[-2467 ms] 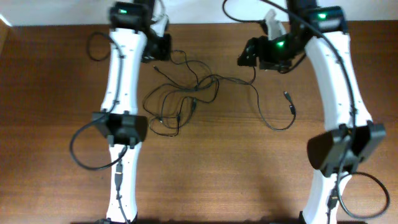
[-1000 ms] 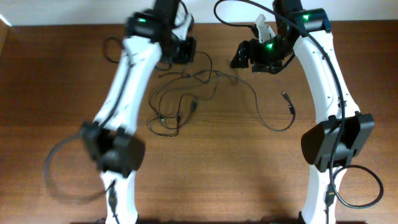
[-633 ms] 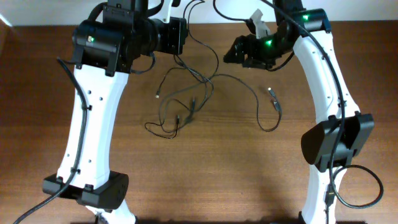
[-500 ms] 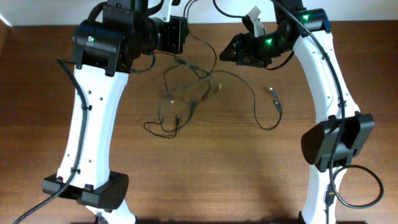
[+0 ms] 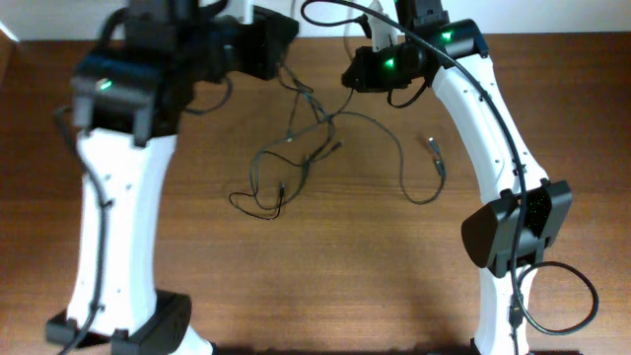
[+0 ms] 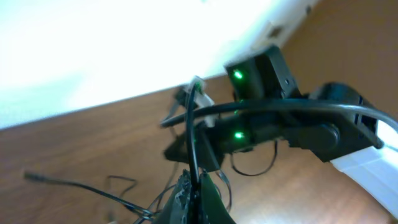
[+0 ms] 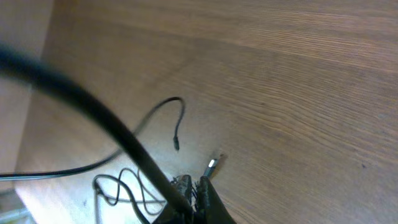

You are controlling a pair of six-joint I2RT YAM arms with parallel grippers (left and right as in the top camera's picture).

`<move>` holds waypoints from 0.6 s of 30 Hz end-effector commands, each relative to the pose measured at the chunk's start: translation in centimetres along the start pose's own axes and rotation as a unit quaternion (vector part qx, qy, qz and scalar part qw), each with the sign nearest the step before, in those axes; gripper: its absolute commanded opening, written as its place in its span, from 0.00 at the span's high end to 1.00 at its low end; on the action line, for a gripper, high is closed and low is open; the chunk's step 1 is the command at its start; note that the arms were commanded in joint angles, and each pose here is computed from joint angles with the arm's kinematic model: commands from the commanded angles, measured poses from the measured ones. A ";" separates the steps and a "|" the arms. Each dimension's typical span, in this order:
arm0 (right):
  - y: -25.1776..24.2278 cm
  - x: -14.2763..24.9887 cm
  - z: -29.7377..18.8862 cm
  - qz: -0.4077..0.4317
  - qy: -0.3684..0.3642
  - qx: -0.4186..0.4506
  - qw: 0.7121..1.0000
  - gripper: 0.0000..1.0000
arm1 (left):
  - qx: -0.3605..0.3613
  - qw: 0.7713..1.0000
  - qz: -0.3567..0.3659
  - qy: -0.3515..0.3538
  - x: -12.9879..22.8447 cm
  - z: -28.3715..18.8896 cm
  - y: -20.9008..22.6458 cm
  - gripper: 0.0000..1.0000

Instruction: Untangle cables

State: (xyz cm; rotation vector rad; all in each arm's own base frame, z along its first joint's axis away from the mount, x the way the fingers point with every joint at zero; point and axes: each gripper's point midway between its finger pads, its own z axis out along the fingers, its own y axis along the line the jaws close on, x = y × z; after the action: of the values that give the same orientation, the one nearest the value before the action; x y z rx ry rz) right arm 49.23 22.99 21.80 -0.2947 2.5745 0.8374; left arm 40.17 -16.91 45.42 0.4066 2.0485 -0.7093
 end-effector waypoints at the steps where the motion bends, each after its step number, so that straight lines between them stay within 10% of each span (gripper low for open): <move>1: -1.6 -1.5 -3.3 0.020 -0.044 0.054 0.997 0.96 | -0.070 0.997 -0.005 -0.021 -0.8 -2.6 3.5 1.00; 18: 2.5 -0.4 -34.0 -0.003 -0.329 0.148 0.933 0.96 | -0.319 0.945 -0.051 0.053 3.0 -0.6 17.1 1.00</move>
State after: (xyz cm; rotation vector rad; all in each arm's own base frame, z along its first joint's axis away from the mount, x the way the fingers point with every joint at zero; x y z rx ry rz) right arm 38.47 8.75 47.13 -0.0561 2.0504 0.5453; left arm 46.26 -8.72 38.03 0.1152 2.2702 -0.3331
